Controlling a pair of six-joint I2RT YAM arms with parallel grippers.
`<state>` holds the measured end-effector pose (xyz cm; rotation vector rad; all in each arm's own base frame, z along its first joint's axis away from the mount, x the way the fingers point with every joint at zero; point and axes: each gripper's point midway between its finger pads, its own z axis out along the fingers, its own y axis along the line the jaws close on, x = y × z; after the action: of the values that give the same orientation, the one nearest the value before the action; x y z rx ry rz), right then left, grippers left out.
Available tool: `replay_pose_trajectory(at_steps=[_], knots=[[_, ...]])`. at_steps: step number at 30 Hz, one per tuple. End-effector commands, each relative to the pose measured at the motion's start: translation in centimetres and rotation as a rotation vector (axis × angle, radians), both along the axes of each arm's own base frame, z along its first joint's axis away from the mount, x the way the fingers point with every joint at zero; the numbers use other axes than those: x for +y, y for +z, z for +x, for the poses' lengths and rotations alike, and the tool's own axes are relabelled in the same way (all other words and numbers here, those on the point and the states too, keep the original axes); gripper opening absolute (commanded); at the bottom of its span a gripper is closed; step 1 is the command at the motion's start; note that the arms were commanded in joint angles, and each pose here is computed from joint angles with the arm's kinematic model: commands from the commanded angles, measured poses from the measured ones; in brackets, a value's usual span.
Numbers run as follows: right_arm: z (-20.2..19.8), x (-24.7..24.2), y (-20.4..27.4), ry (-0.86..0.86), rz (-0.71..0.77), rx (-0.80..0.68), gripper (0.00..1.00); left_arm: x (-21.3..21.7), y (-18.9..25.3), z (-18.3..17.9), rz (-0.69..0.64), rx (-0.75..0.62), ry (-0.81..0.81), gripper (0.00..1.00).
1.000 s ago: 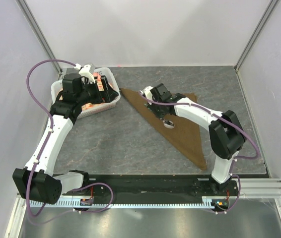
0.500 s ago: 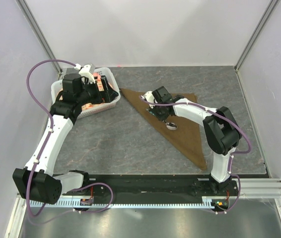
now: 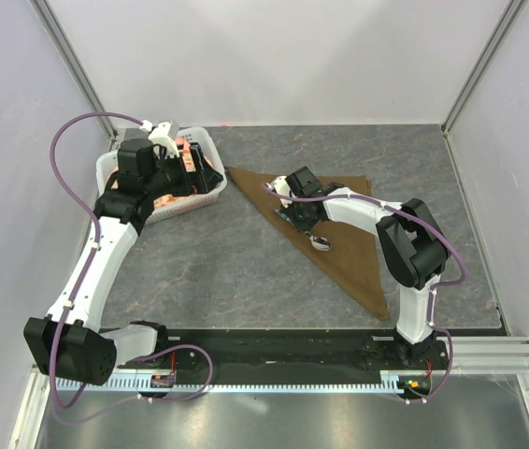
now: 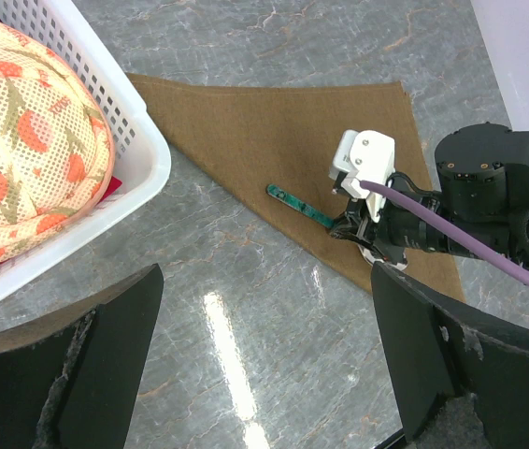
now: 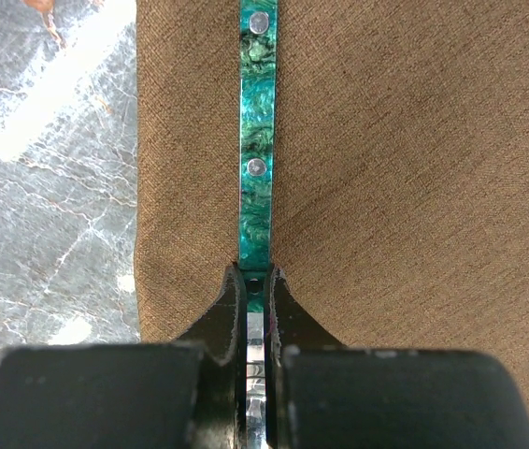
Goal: Fold the napkin, place the utensils inside, and roll it up
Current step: Place the utensil onto the napkin
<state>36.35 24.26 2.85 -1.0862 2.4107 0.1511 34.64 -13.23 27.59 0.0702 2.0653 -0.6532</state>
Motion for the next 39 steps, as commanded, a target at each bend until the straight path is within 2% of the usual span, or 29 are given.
replay_pose_trajectory(at_steps=[1,3,7,12,14,16,17,20,22,23,26,32,39], knots=[[0.2,-0.2,-0.5,-0.03,-0.001,-0.003,0.11,-0.4,0.8,0.3,-0.028,-0.028,-0.012,1.0],[0.2,-0.3,-0.2,-0.035,0.004,-0.005,0.17,-0.4,0.8,0.3,-0.028,-0.027,-0.012,1.0],[0.2,0.0,1.7,-0.051,0.037,-0.029,0.43,-0.4,0.8,0.4,-0.027,-0.028,-0.011,1.0],[-1.1,0.0,7.1,-0.096,0.128,-0.063,0.6,-0.5,0.7,0.4,-0.029,-0.024,-0.013,1.0],[-2.2,-0.6,9.6,-0.18,0.178,-0.067,0.61,-0.5,0.7,0.4,-0.031,-0.023,-0.014,1.0],[-3.3,-2.2,9.9,-0.306,0.178,-0.05,0.64,-0.6,0.7,0.3,-0.034,-0.022,-0.017,1.0],[-4.6,-2.8,10.8,-0.429,0.221,-0.017,0.64,-0.6,0.8,0.3,-0.037,-0.024,-0.02,1.0],[-8.8,-5.1,9.8,-0.641,0.239,0.085,0.64,-0.8,0.7,0.3,-0.044,-0.019,-0.025,1.0],[-11.7,-7.7,7.8,-0.762,0.193,0.125,0.64,-0.9,0.7,0.2,-0.049,-0.019,-0.03,1.0],[-13.0,-8.5,8.5,-0.837,0.239,0.13,0.64,-0.9,0.7,0.2,-0.051,-0.019,-0.031,1.0],[-17.5,-11.0,6.1,-0.975,0.249,0.201,0.66,-1.2,0.7,0.2,-0.065,-0.015,-0.045,1.0],[-22.0,-13.5,4.4,-1.086,0.241,0.258,0.66,-1.7,0.5,0.1,-0.087,-0.002,-0.066,1.0],[-22.4,-14.5,3.9,-1.11,0.213,0.239,0.67,-1.8,0.4,0.0,-0.091,0.001,-0.069,1.0]])
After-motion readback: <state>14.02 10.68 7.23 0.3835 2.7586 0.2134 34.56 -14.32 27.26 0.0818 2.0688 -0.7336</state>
